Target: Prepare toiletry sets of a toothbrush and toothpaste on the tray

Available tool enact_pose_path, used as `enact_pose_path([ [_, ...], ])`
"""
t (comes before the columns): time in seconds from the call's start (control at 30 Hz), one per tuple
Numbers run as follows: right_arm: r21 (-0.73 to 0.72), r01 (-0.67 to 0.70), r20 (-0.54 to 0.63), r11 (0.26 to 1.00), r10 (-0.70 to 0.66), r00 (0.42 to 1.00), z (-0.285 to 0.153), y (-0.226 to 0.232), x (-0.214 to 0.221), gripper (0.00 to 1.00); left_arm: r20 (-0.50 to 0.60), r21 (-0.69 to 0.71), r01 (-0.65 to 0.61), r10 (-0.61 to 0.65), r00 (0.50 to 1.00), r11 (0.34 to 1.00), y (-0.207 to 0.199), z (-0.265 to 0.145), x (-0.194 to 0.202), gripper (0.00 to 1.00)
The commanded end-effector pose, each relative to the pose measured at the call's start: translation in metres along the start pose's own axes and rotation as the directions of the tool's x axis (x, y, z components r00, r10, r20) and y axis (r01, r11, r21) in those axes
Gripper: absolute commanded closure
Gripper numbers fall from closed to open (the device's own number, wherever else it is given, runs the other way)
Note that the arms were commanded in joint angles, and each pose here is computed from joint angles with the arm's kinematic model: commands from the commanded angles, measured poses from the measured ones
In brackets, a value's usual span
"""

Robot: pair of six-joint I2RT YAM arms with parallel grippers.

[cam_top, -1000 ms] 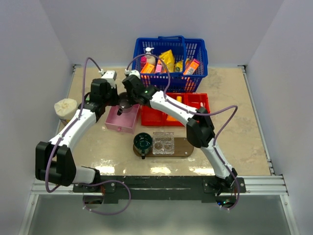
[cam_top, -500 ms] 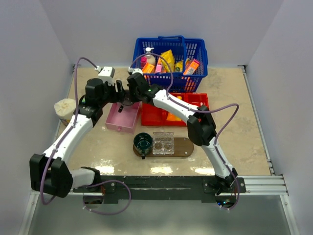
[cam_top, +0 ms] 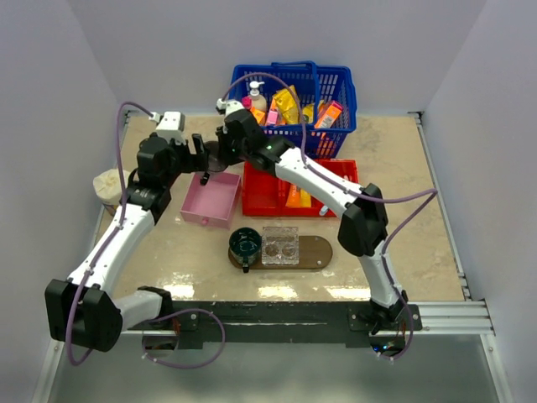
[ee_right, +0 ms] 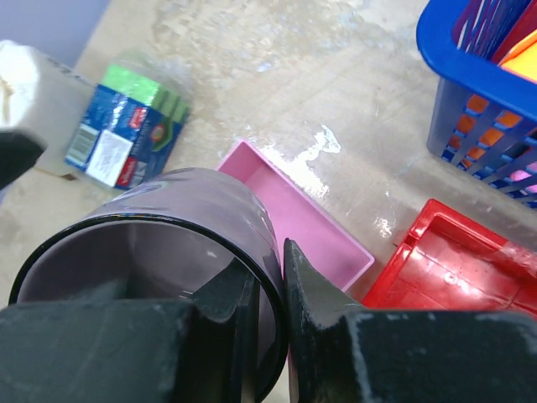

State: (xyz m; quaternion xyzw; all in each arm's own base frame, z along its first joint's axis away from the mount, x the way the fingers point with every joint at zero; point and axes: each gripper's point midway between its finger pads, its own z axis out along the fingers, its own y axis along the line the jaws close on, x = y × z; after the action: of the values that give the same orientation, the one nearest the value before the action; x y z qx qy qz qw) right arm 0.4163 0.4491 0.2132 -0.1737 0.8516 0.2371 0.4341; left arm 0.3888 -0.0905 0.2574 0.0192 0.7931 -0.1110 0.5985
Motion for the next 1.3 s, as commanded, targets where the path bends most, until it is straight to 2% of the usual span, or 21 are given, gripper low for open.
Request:
enact_pose_path([
  [0.0, -0.098, 0.040, 0.160, 0.994, -0.024, 0.987, -0.063, 0.014, -0.064, 1.00, 0.092, -0.112, 0.045, -0.034, 0.995, 0.993, 0.035, -0.006, -0.025, 0.16],
  [0.17, -0.076, 0.054, 0.168, 0.996, -0.041, 0.985, -0.107, -0.011, -0.065, 1.00, 0.047, -0.143, 0.061, -0.054, 0.997, 0.988, 0.051, -0.003, -0.017, 0.15],
  [0.2, -0.070, 0.061, 0.132, 0.996, -0.051, 0.990, -0.108, -0.019, -0.049, 1.00, 0.034, -0.133, 0.058, -0.054, 0.998, 0.989, 0.049, -0.001, -0.014, 0.15],
  [0.23, -0.075, 0.054, 0.162, 0.996, -0.041, 0.986, -0.128, -0.025, -0.060, 1.00, 0.029, -0.125, 0.056, -0.053, 0.998, 0.991, 0.048, -0.001, -0.013, 0.15],
  [0.27, -0.102, 0.049, 0.117, 0.994, -0.037, 0.992, -0.129, -0.029, -0.042, 1.00, 0.025, -0.118, 0.055, -0.052, 0.998, 0.991, 0.047, 0.001, -0.012, 0.15],
  [0.33, -0.130, 0.045, 0.126, 0.990, -0.028, 0.992, -0.155, -0.035, -0.044, 1.00, -0.005, -0.110, 0.040, -0.041, 0.999, 0.993, 0.045, 0.005, -0.005, 0.15],
  [0.37, -0.133, 0.042, 0.076, 0.990, -0.032, 0.997, -0.160, -0.041, -0.028, 1.00, -0.012, -0.105, 0.028, -0.029, 1.000, 0.994, 0.043, 0.007, -0.006, 0.15],
  [0.5, -0.087, 0.061, -0.009, 0.994, -0.061, 0.998, -0.192, -0.063, -0.002, 1.00, -0.094, -0.028, -0.020, 0.017, 0.995, 0.999, 0.014, 0.014, 0.012, 0.15],
  [0.67, 0.026, 0.070, -0.082, 0.997, -0.067, 0.994, -0.234, -0.092, 0.023, 1.00, -0.116, 0.049, -0.013, 0.019, 0.993, 0.999, -0.007, 0.016, 0.018, 0.15],
  [0.87, 0.133, 0.052, -0.180, 0.990, -0.027, 0.983, -0.259, -0.116, 0.065, 1.00, -0.116, 0.071, -0.011, 0.019, 0.993, 0.997, -0.011, 0.014, 0.015, 0.15],
  [1.07, 0.223, 0.061, -0.184, 0.973, -0.020, 0.983, -0.287, -0.134, 0.074, 1.00, -0.122, 0.078, -0.012, 0.022, 0.992, 0.997, -0.012, 0.015, 0.016, 0.15],
  [1.27, 0.247, 0.077, -0.234, 0.966, -0.018, 0.972, -0.292, -0.142, 0.095, 1.00, -0.117, 0.088, -0.015, 0.025, 0.993, 0.996, -0.014, 0.014, 0.014, 0.15],
])
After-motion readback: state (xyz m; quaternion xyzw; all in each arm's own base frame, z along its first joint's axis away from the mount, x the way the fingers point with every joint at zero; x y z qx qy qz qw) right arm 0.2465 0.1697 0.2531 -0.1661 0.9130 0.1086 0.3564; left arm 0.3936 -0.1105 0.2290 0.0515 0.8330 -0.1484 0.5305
